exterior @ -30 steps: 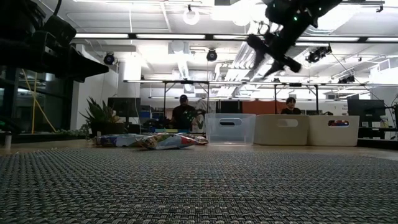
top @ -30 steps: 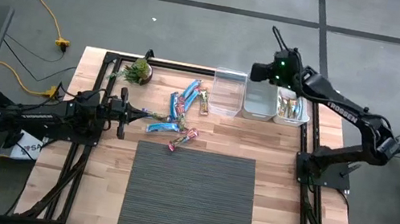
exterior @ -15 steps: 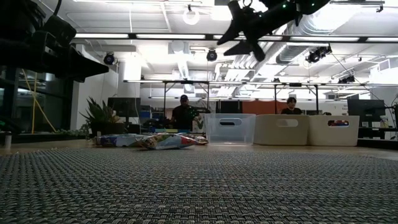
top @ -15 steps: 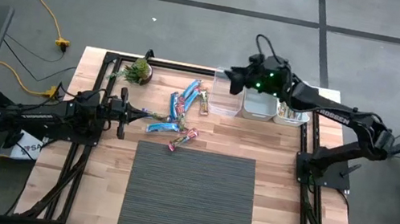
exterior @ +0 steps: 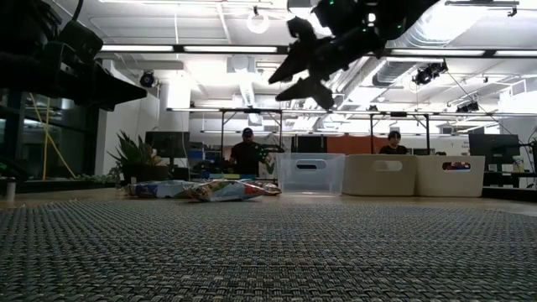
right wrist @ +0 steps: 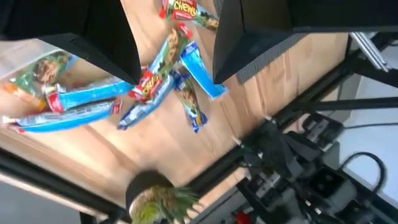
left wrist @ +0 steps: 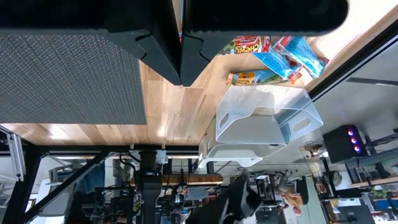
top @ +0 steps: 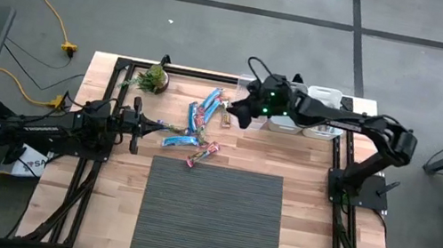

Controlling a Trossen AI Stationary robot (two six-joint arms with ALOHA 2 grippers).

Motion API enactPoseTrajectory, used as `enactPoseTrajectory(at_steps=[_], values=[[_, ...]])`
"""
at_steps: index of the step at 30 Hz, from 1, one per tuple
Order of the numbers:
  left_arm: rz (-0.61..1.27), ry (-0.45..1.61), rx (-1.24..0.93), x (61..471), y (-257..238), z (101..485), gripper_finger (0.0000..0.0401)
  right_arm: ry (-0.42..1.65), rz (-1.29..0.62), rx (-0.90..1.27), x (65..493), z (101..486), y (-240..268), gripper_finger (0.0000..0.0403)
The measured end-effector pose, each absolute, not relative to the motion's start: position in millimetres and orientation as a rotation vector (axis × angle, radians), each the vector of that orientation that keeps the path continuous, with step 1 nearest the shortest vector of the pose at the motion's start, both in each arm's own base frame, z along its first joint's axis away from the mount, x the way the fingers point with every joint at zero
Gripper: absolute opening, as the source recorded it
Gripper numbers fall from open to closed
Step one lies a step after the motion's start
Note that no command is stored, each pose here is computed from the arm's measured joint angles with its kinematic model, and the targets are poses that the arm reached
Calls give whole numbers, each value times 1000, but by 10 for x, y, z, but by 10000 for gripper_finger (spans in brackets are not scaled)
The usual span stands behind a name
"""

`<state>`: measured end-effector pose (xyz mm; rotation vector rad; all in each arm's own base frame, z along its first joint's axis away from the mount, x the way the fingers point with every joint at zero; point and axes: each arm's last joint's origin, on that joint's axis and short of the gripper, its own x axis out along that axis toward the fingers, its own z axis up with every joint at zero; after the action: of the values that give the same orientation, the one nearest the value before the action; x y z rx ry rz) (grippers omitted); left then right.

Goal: Pick and place Granola Bars by type
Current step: Put the yellow granola bar into the white bin

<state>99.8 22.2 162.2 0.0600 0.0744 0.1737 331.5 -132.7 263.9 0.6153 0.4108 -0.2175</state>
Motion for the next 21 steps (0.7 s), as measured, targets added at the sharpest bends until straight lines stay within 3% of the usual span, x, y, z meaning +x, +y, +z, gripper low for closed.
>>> enactPoseTrajectory(at_steps=[5,13,21], values=[[174,75,60,999,222,1621,1,443,-183,507,3608,2796,-1351,185],[173,74,60,999,221,1622,1,758,-215,315,4040,2940,-1502,185],[174,75,60,999,222,1622,1,890,-249,246,4276,2936,-1687,185]])
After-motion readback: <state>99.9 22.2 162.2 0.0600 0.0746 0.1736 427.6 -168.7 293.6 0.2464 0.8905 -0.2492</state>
